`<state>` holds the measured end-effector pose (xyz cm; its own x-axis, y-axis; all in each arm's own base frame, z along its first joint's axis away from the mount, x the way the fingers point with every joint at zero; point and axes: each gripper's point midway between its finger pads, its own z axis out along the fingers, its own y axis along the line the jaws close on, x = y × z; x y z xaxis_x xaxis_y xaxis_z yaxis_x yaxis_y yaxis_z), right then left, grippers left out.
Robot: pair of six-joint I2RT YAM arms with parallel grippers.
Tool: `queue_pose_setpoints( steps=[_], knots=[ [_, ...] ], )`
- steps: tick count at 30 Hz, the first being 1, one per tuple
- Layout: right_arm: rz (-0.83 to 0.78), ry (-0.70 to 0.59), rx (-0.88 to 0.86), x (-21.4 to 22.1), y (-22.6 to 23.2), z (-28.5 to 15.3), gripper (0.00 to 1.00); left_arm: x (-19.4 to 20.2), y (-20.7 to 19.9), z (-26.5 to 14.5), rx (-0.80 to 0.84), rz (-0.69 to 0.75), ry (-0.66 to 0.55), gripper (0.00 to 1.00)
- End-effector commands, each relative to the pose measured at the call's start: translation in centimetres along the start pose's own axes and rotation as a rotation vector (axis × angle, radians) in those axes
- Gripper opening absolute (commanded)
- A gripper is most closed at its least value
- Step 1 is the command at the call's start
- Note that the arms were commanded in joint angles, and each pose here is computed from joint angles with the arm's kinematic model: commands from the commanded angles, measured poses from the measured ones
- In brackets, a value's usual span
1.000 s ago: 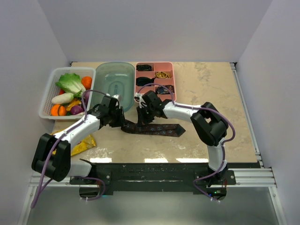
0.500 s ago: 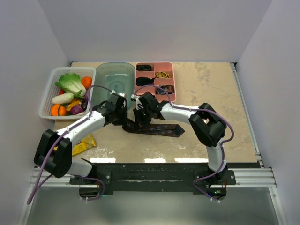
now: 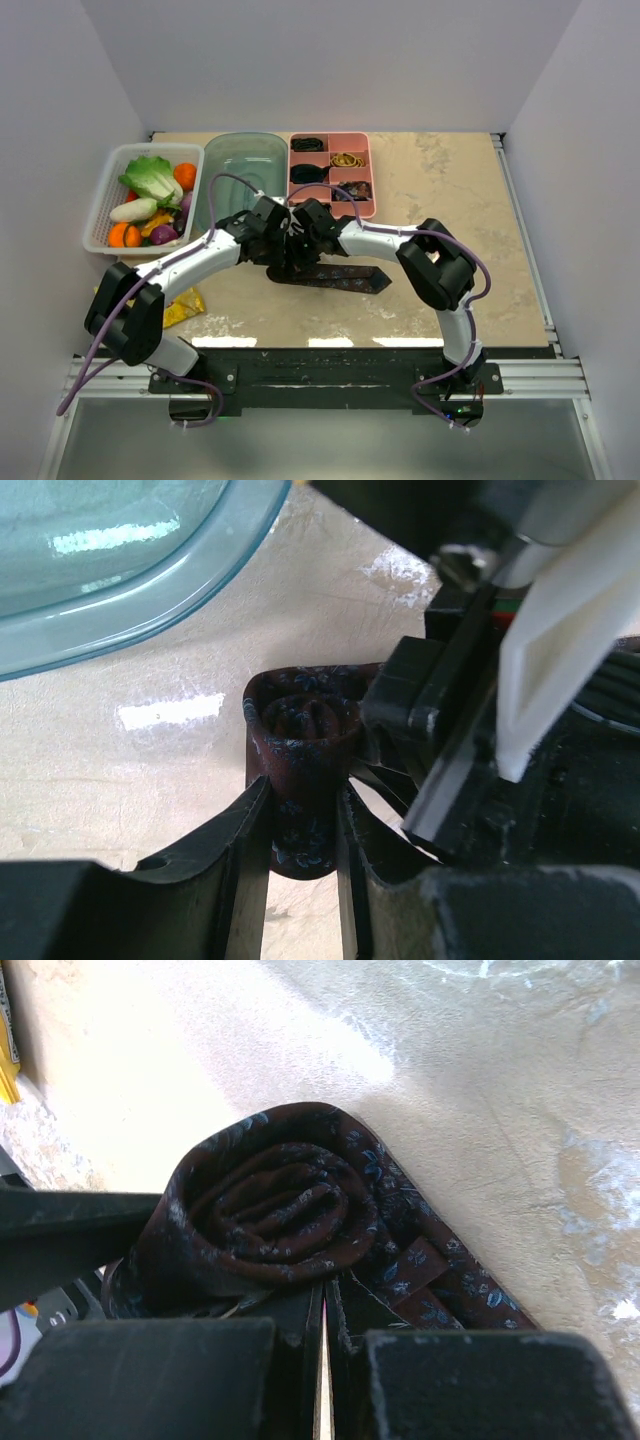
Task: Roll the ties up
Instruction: Roll the tie at the center of the board.
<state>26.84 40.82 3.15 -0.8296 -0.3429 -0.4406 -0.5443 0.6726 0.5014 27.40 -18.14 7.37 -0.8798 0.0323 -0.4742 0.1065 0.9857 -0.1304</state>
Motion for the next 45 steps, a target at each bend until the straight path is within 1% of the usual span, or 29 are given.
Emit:
queue_pose_setpoints(
  steps=[1, 7, 11, 20, 27, 33, 45],
  knots=[
    [-0.024, -0.048, -0.074, -1.7, 2.5, -0.3, 0.0, -2.1, -2.6, -0.5, 0.059, 0.003, -0.057, 0.01],
    [-0.03, -0.077, -0.061, -2.2, 2.6, -1.3, 0.0, -1.7, -1.6, -0.5, 0.003, 0.005, -0.053, 0.0],
    [-0.024, -0.106, -0.057, -3.0, 2.2, -2.4, 0.0, -1.5, -0.1, -0.5, -0.076, 0.004, -0.056, 0.0],
    [0.002, -0.153, -0.006, -4.1, -0.8, -4.9, 0.0, -1.5, 3.2, -1.2, -0.259, 0.022, -0.053, 0.0],
    [0.026, -0.177, 0.03, -4.4, -3.0, -6.6, 0.0, -1.8, 4.8, -2.1, -0.351, 0.051, -0.05, 0.0],
    [0.032, -0.183, 0.048, -4.5, -4.0, -7.2, 0.0, -1.4, 4.7, -1.8, -0.37, 0.069, -0.004, 0.0],
    [0.042, -0.168, 0.052, -3.9, -4.5, -6.8, 0.0, -0.9, 3.0, -0.8, -0.374, 0.109, 0.046, 0.0]
  ],
)
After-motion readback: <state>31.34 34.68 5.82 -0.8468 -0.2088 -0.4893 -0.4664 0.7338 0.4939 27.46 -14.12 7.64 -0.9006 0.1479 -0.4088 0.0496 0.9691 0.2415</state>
